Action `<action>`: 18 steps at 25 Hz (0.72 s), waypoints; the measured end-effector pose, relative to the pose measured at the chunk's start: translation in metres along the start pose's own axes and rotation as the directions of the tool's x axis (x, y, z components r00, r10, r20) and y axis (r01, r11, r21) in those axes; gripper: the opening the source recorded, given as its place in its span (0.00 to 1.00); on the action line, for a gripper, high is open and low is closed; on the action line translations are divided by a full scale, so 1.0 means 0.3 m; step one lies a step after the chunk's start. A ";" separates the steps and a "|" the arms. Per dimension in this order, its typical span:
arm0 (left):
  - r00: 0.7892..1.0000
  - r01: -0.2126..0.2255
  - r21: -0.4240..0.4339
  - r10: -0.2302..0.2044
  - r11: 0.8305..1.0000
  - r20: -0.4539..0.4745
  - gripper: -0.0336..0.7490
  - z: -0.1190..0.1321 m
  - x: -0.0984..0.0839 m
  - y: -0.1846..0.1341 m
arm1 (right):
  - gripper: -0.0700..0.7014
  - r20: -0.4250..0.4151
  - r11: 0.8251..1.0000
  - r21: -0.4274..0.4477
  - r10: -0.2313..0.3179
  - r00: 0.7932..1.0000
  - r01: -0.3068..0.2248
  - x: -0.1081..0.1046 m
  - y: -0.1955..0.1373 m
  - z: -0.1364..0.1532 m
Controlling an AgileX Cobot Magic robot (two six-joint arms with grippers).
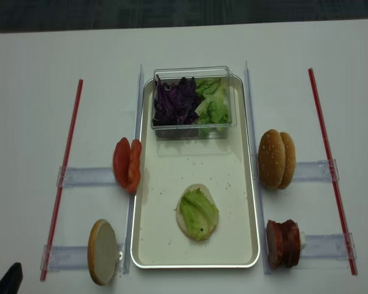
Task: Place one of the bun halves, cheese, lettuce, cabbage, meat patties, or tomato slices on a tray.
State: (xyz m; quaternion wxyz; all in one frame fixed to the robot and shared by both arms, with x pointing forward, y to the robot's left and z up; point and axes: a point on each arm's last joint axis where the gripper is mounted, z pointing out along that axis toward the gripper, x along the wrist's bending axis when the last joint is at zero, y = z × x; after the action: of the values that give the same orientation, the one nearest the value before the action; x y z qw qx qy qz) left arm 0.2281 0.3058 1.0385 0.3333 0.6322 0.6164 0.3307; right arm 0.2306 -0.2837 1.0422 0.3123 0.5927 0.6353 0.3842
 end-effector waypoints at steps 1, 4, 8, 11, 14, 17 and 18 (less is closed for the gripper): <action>1.000 0.000 0.000 0.000 1.000 0.000 0.74 0.000 0.000 0.000 | 0.71 0.000 1.000 0.000 0.000 1.000 0.000 0.000 0.000 0.000; 1.000 0.000 0.000 0.000 1.000 0.000 0.74 0.000 0.000 0.000 | 0.71 0.000 1.000 0.000 0.000 1.000 0.000 0.000 0.000 0.000; 1.000 0.000 0.000 0.000 1.000 0.000 0.74 0.000 0.000 0.000 | 0.71 0.000 1.000 0.000 0.000 1.000 0.000 0.000 0.000 0.000; 1.000 0.000 0.000 0.000 1.000 0.000 0.74 0.000 0.000 0.000 | 0.71 0.000 1.000 0.000 0.000 1.000 0.000 0.000 0.000 0.000; 1.000 0.000 0.000 0.000 1.000 0.000 0.74 0.000 0.000 0.000 | 0.71 0.000 1.000 0.000 0.000 1.000 0.000 0.000 0.000 0.000; 1.000 0.000 0.000 0.000 1.000 0.000 0.74 0.000 0.000 0.000 | 0.71 0.000 1.000 0.000 0.000 1.000 0.000 0.000 0.000 0.000; 1.000 0.000 0.000 0.000 1.000 0.000 0.74 0.000 0.000 0.000 | 0.71 0.000 1.000 0.000 0.000 1.000 0.000 0.000 0.000 0.000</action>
State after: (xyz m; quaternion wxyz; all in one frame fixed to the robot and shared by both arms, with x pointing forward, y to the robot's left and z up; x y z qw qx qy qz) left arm 0.2281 0.3058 1.0385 0.3333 0.6322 0.6164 0.3307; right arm 0.2306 -0.2837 1.0422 0.3123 0.5927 0.6353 0.3842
